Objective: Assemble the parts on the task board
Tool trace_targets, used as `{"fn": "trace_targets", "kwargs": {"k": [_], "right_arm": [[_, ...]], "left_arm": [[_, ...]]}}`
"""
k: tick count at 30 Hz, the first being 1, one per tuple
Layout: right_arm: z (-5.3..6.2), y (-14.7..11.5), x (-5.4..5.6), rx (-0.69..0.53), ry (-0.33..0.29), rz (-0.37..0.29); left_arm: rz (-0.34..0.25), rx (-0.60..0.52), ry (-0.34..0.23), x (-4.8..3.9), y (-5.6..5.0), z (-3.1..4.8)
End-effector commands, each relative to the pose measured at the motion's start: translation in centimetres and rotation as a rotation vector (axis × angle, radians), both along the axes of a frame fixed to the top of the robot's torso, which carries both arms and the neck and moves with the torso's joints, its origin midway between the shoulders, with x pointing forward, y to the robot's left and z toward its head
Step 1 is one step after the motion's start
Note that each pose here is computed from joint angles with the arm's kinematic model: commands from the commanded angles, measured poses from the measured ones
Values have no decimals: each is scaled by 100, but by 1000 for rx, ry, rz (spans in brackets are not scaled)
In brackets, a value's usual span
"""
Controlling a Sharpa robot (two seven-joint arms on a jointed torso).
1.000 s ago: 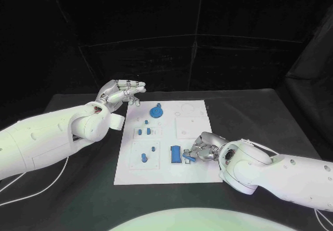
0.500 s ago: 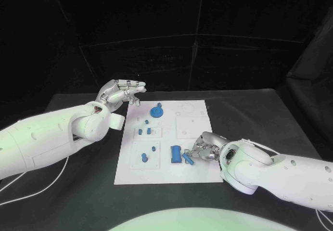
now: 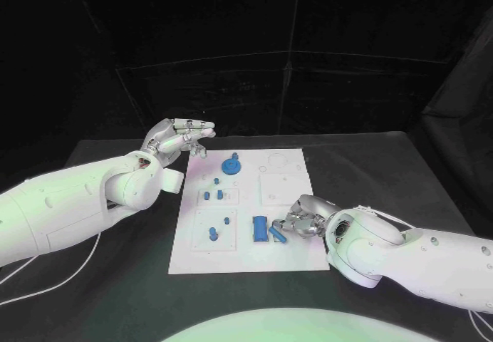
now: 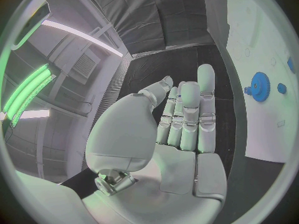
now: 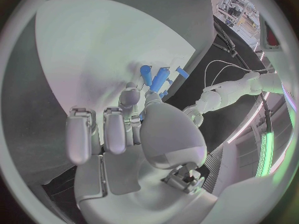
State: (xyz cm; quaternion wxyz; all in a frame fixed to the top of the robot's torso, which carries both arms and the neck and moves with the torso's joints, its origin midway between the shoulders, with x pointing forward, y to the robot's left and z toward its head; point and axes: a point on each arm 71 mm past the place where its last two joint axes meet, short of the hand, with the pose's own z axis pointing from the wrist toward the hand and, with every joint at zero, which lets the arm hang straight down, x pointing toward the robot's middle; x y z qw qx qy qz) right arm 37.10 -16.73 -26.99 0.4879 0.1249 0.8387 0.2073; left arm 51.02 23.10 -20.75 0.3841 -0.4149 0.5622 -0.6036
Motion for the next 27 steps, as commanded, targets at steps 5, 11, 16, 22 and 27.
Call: {"fn": "trace_targets", "kwargs": {"k": [5, 11, 16, 22, 27], "right_arm": [[23, 32, -19, 1, -10, 32], [33, 58, -40, -1, -11, 71], [43, 72, -53, -13, -22, 104], [51, 67, -49, -38, -43, 123], [39, 60, -39, -61, -43, 128]], "left_arm": [[-11, -9, -1, 0, -12, 12], [-11, -9, 0, 0, -10, 12], [-11, -9, 0, 0, -10, 12], [-11, -9, 0, 1, -10, 11], [-12, -9, 0, 2, -13, 11]]}}
